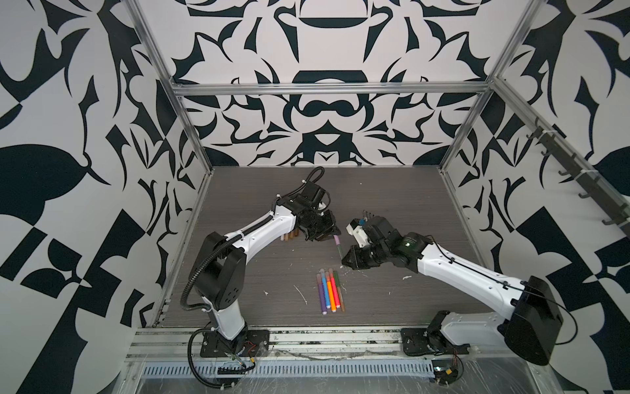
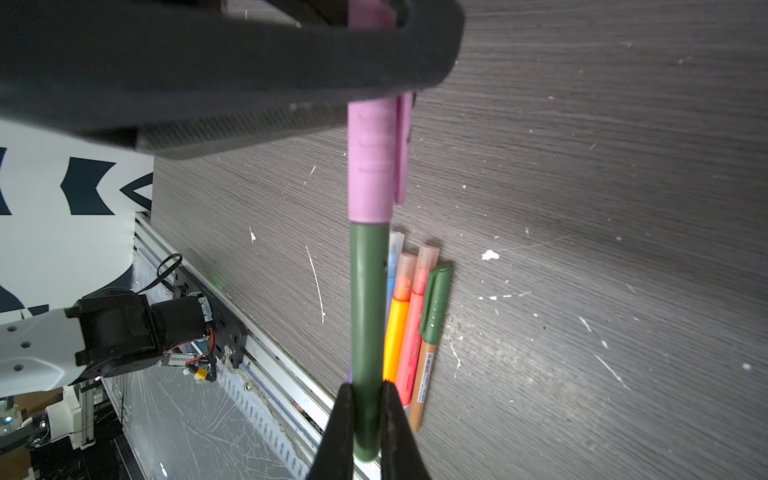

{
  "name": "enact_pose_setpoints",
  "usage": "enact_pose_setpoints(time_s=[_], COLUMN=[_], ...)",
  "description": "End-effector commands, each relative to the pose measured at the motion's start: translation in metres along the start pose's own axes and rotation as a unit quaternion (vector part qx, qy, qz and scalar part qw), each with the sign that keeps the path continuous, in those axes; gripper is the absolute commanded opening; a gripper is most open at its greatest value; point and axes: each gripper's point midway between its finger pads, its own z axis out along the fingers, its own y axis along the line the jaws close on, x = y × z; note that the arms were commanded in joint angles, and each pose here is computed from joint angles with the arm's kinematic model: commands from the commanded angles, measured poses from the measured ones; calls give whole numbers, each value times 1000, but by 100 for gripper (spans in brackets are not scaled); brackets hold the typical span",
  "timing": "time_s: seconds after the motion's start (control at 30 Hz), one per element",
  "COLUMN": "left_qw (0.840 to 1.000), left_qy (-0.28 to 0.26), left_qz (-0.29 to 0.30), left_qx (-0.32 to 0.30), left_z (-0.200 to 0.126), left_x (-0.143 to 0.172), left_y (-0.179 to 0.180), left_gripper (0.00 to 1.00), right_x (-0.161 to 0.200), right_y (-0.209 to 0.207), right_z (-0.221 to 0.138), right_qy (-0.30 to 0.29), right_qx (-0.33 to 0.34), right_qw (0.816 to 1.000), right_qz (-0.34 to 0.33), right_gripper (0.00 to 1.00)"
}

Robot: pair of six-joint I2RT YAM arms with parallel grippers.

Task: Remove pen caps from pens
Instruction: Open the pen cap on the pen.

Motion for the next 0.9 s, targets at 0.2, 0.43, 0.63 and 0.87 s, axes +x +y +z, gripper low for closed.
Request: enact_pose_setpoints(time_s=[0.2,0.43,0.63,0.87], left_qw=[1000,1000,999,999], left_qy=[8,10,0,-2], left_qz=[4,14,21,19], left_qx=[2,13,27,37], left_z=[3,2,-5,-8], left_x=[2,5,5,6], left_y=[-7,-14,-25,-33], left_gripper=[23,0,0,0], right_x=[-19,-19,-27,-30], right_y=[10,9,14,12], right_z=[-14,-16,-21,-16], right_qy=[-32,-33,-66,-64], right_qx=[-6,-4,-20,-14], right_qw=[999,999,998,998], right_qz=[-7,-8,-8,-2], right_gripper=[0,0,26,26])
